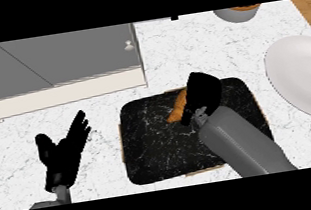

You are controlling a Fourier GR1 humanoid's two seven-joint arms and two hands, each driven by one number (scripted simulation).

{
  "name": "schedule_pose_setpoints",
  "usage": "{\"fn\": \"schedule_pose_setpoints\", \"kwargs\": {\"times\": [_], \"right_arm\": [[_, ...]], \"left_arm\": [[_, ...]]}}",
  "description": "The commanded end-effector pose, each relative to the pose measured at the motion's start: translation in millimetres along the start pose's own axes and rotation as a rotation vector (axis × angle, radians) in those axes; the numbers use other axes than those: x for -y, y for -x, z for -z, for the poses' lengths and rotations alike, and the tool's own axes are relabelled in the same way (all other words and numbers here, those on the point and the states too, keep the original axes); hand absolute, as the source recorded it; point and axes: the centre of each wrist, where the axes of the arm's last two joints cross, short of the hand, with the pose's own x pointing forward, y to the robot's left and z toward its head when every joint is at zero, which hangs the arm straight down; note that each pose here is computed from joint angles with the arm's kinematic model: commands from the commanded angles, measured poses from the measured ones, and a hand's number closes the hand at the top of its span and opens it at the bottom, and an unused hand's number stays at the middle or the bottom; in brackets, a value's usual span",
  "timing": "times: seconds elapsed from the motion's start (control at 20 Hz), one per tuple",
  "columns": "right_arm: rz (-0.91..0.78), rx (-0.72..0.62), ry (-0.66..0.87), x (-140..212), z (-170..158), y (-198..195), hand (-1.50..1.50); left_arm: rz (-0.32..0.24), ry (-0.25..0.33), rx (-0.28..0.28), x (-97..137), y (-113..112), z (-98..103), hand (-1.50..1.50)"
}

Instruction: Pick the croissant from the tray and place it in the plate

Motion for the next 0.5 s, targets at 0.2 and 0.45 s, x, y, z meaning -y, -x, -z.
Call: {"fn": "schedule_pose_setpoints", "kwargs": {"times": [0.2,0.45], "right_arm": [[0.340,-0.553,0.323,111,91,59,1.50],[0.323,-0.668,0.629,165,112,82,1.50]], "left_arm": [[0.014,0.019,0.016,0,-3,1,0.00],[0.044,0.061,0.044,11,-13,5,0.00]]}}
